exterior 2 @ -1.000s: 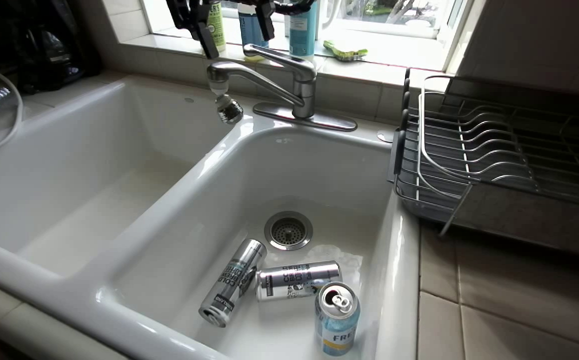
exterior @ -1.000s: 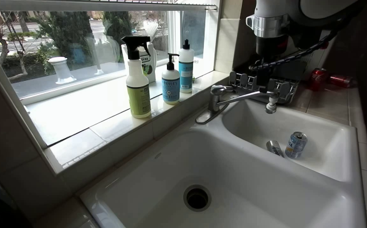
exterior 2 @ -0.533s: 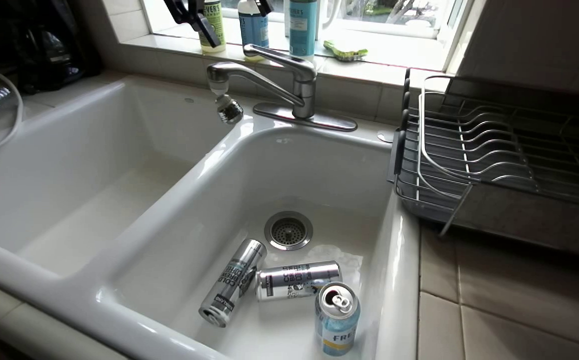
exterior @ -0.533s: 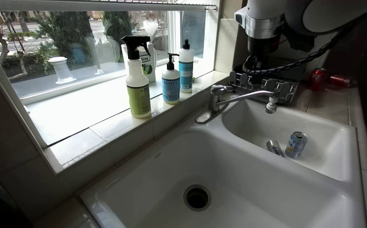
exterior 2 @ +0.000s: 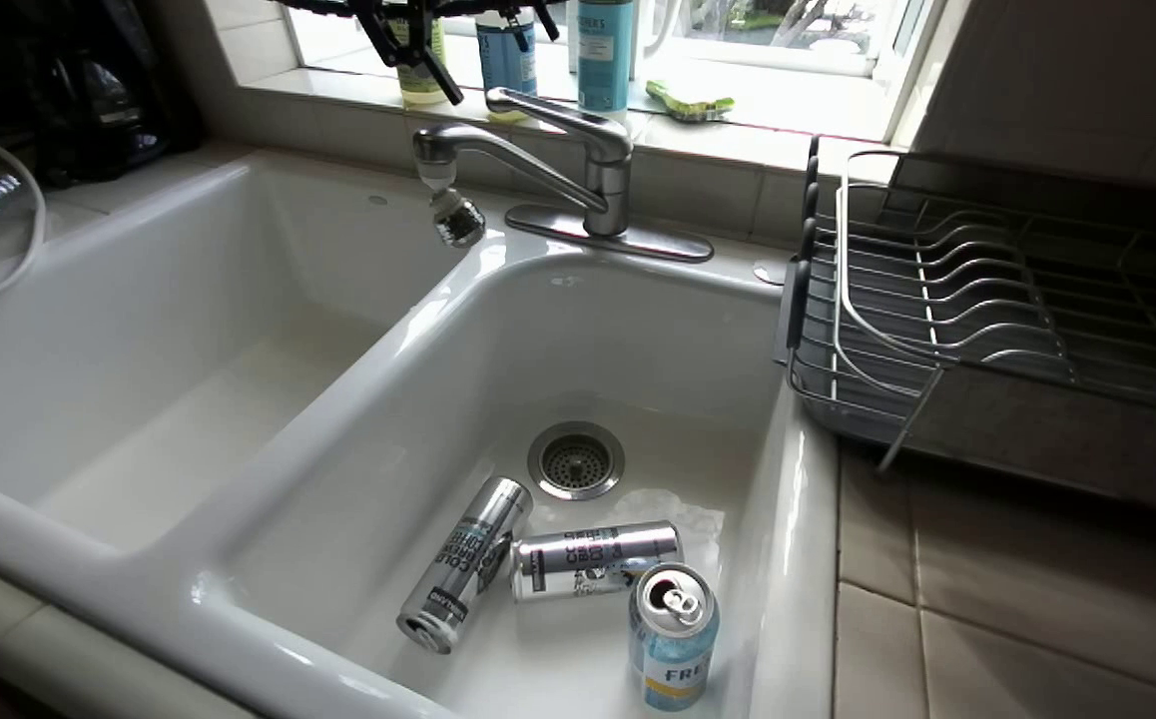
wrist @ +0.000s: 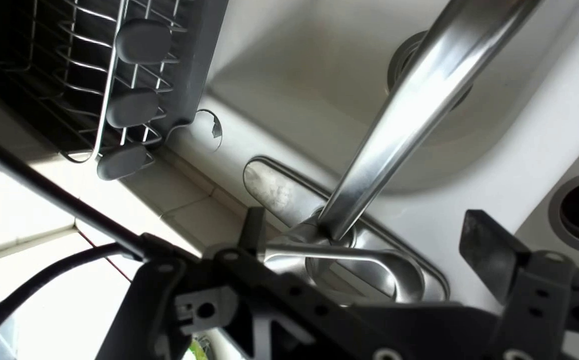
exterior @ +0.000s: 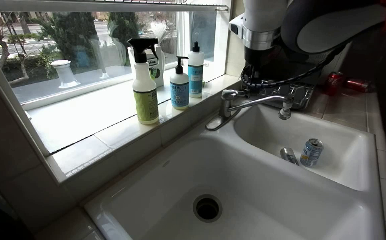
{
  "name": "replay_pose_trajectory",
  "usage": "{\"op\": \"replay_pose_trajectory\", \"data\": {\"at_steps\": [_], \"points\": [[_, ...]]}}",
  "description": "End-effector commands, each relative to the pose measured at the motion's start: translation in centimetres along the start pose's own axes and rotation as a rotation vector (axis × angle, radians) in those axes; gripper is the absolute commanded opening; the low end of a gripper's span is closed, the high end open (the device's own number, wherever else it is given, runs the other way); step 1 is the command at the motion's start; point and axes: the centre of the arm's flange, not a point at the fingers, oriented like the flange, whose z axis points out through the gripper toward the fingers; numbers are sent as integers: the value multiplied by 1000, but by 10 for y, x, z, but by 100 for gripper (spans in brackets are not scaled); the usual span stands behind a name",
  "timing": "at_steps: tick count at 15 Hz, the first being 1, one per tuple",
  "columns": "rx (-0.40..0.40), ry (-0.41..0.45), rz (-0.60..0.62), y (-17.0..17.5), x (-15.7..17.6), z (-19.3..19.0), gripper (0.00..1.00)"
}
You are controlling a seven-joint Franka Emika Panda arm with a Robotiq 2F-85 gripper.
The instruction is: Move the tap nozzle to the right
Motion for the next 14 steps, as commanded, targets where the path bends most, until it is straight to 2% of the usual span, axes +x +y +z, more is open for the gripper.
{"op": "replay_pose_trajectory", "data": {"at_steps": [1,6,14], "points": [[-19,25,-56,8,22,12,100],[-10,55,-97,5,37,21,100],[-27,45,-102,8,42,29,100]]}}
